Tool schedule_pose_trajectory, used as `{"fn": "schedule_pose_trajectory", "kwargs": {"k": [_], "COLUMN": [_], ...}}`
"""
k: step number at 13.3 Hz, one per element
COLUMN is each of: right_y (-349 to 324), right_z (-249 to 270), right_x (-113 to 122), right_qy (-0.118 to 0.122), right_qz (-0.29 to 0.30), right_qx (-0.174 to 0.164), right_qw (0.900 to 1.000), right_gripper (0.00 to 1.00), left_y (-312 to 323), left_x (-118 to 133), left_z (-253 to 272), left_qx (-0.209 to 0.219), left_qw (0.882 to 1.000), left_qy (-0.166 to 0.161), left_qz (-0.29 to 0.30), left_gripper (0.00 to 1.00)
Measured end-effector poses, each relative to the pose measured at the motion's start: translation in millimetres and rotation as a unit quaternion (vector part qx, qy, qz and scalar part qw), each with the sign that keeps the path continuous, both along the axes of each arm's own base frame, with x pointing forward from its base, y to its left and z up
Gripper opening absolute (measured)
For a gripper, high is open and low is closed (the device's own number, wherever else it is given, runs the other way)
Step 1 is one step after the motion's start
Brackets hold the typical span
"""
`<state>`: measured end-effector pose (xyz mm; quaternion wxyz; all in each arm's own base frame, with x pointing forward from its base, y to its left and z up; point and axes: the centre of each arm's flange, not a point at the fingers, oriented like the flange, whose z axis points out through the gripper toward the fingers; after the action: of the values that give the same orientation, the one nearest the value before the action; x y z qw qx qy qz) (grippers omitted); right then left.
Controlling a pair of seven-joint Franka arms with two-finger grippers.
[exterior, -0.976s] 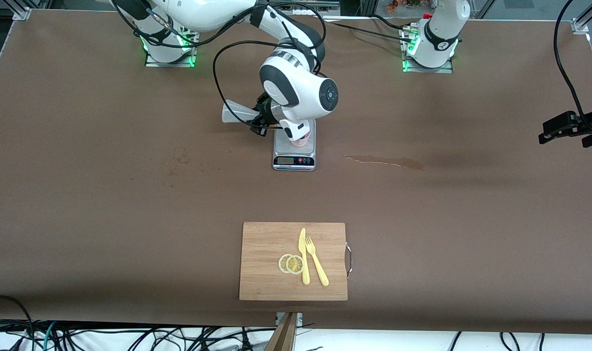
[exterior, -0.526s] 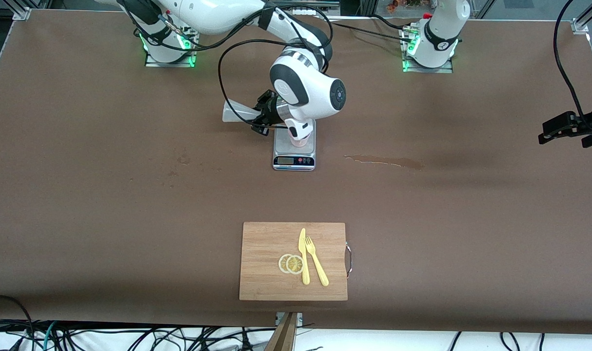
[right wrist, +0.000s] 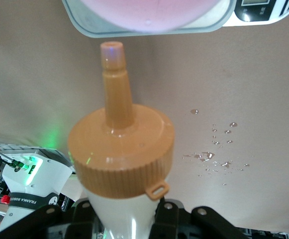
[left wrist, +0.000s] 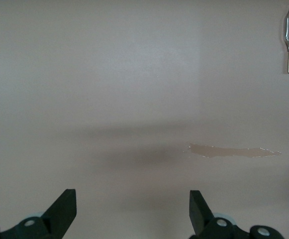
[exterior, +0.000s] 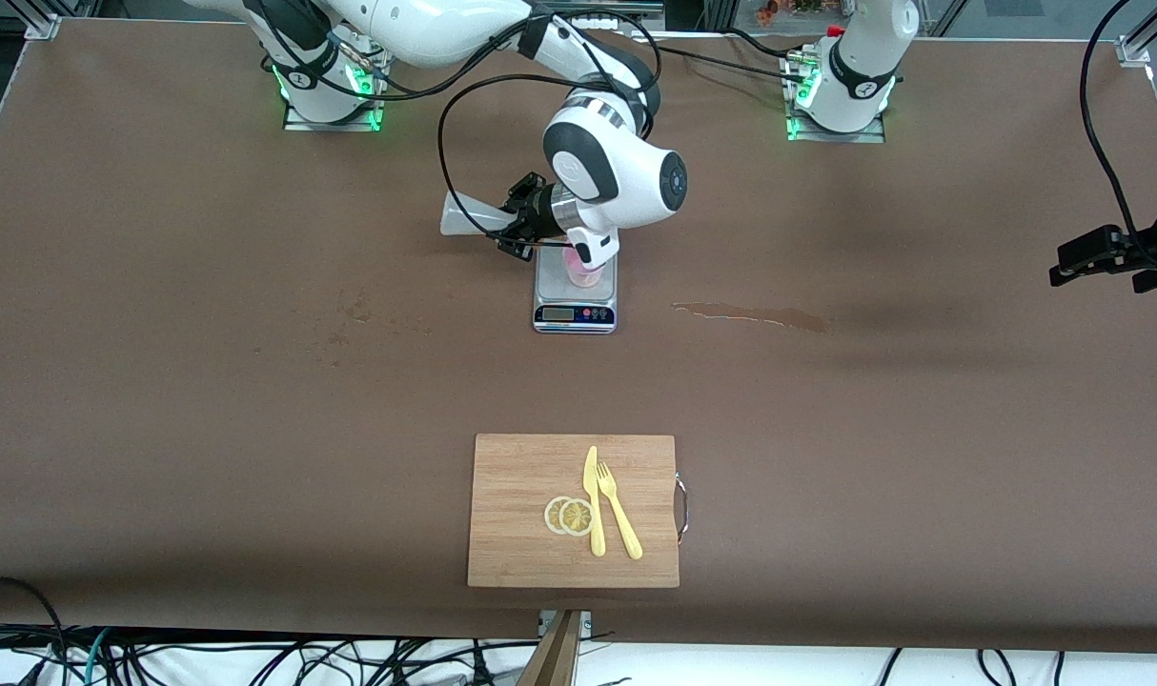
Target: Add sauce to pink cup with both arms
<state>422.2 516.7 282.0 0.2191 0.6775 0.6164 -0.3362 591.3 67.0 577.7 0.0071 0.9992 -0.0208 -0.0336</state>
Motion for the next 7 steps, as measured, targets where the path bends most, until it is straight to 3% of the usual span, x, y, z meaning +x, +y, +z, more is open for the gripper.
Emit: {"fn": "schedule_pose_trajectory", "kwargs": {"k": [7], "right_y": [1.4], "right_z": [1.8], "right_x": [-1.2], "right_qy": [-0.001], "right_qz": [0.001], "right_qx": [-0.001], "right_qw": [1.000], "right_gripper": [0.37], "left_y": [5.3], "left_x": [1.9], "left_z": [-5.4], "left_qx": [-0.001], "left_qw": [1.000], "left_qy": [0.004], "left_qz": [0.004], "left_gripper": [1.00]}}
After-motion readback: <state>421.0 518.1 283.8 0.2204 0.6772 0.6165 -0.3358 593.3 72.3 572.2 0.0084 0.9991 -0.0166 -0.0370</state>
